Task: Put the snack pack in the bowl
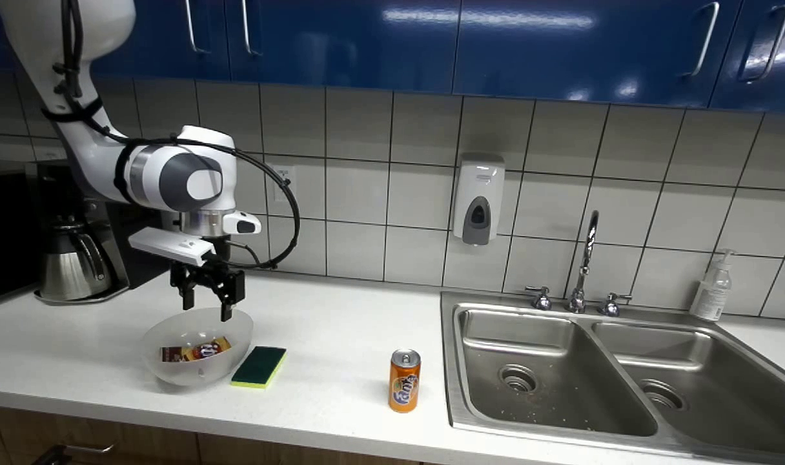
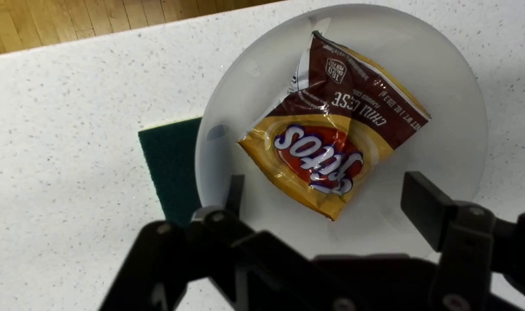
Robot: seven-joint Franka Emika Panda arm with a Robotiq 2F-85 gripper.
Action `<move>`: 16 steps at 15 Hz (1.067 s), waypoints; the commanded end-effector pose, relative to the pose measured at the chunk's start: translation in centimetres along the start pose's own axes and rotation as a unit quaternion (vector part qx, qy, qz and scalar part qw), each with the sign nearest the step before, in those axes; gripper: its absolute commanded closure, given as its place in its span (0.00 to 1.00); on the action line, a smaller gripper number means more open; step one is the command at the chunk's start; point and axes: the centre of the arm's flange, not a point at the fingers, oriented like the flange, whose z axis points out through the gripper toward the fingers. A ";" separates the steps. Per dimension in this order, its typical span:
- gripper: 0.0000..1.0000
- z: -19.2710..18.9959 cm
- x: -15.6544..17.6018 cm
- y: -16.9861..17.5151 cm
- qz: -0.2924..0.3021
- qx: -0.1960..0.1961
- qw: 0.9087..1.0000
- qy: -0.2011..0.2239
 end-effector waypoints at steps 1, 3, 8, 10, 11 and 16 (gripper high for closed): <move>0.00 -4.3 -2.2 0.9 -0.048 0.034 0.998 -0.018; 0.00 -6.6 -3.8 1.1 -0.074 0.046 0.996 -0.021; 0.00 -10.9 -8.7 1.2 -0.134 0.057 0.989 -0.031; 0.00 -12.2 -10.7 1.3 -0.149 0.057 0.987 -0.035; 0.00 -12.8 -11.7 1.4 -0.156 0.058 0.985 -0.039; 0.00 -12.7 -11.8 1.1 -0.148 0.058 0.986 -0.042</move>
